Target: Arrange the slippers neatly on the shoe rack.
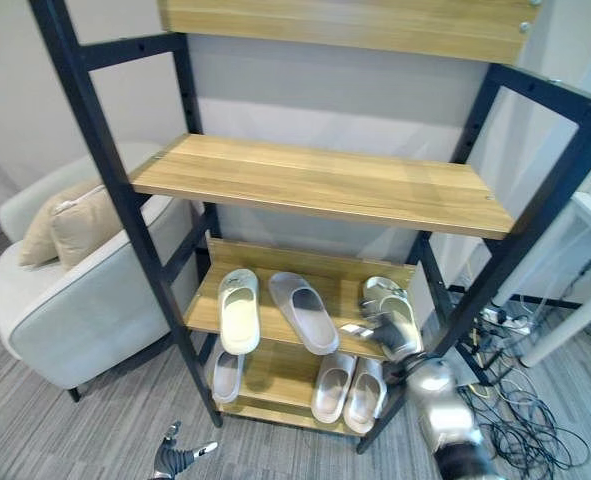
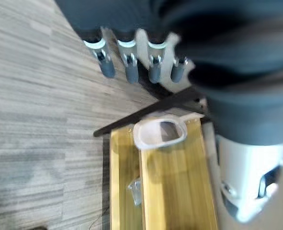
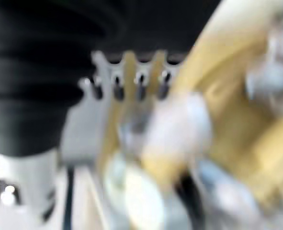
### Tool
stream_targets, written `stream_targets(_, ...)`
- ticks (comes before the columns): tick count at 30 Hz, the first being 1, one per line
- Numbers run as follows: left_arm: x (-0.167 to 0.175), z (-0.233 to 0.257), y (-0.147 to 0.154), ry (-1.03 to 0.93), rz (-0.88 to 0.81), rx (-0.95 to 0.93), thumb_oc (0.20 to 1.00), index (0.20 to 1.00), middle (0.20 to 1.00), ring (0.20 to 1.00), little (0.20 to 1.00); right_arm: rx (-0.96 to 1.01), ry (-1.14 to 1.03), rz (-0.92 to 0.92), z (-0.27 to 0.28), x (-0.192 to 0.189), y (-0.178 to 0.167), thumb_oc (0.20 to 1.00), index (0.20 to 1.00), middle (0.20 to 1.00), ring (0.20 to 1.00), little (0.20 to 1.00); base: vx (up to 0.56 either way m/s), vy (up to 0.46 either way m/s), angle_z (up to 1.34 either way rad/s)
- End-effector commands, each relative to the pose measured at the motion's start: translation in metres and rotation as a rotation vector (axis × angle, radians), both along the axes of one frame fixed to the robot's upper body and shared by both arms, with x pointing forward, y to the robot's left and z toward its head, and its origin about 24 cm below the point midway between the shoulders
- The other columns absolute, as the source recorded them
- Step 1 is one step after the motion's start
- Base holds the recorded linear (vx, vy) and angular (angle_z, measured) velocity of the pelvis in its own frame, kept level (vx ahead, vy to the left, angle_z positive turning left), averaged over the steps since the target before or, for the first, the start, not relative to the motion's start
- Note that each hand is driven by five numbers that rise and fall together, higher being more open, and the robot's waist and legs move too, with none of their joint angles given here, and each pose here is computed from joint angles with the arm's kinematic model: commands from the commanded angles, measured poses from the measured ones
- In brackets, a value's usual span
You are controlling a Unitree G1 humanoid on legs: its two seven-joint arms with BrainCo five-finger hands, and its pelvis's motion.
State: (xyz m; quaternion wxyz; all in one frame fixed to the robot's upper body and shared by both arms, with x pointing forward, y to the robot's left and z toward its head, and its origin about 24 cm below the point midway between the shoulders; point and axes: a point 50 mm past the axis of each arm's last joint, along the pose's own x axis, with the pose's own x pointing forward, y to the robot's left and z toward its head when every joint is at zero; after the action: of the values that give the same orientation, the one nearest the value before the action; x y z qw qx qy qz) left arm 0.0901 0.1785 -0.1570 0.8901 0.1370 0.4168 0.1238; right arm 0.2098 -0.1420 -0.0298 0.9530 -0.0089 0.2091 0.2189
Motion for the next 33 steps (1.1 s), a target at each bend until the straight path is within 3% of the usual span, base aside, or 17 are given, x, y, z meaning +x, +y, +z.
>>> stream_targets(1,-0.006,-0.004,-0.015,0.039,-0.024,-0.017,1.0,1.0,1.0,1.0,1.0,-0.011,-0.049,-0.118,0.007,0.012,-0.001,1.0,1.0,1.0,1.0,1.0,0.0,0.021,-0.03)
stream_targets(13,-0.014,-0.006,-0.013,0.07,-0.051,-0.002,1.0,1.0,1.0,1.0,1.0,-0.258,-0.518,-0.23,0.055,0.063,-0.014,1.0,1.0,1.0,1.0,1.0,0.0,0.009,0.04)
stream_targets(22,-0.018,-0.006,-0.012,0.08,-0.037,0.001,1.0,1.0,1.0,1.0,1.0,-0.43,-0.537,-0.185,0.068,0.104,0.006,1.0,1.0,1.0,1.0,1.0,0.0,0.002,0.0)
stream_targets(33,-0.016,-0.005,-0.011,0.065,0.035,-0.004,1.0,1.0,1.0,1.0,1.0,-0.641,-0.589,-0.366,0.1,0.143,-0.023,1.0,1.0,1.0,1.0,1.0,-0.01,0.012,0.0)
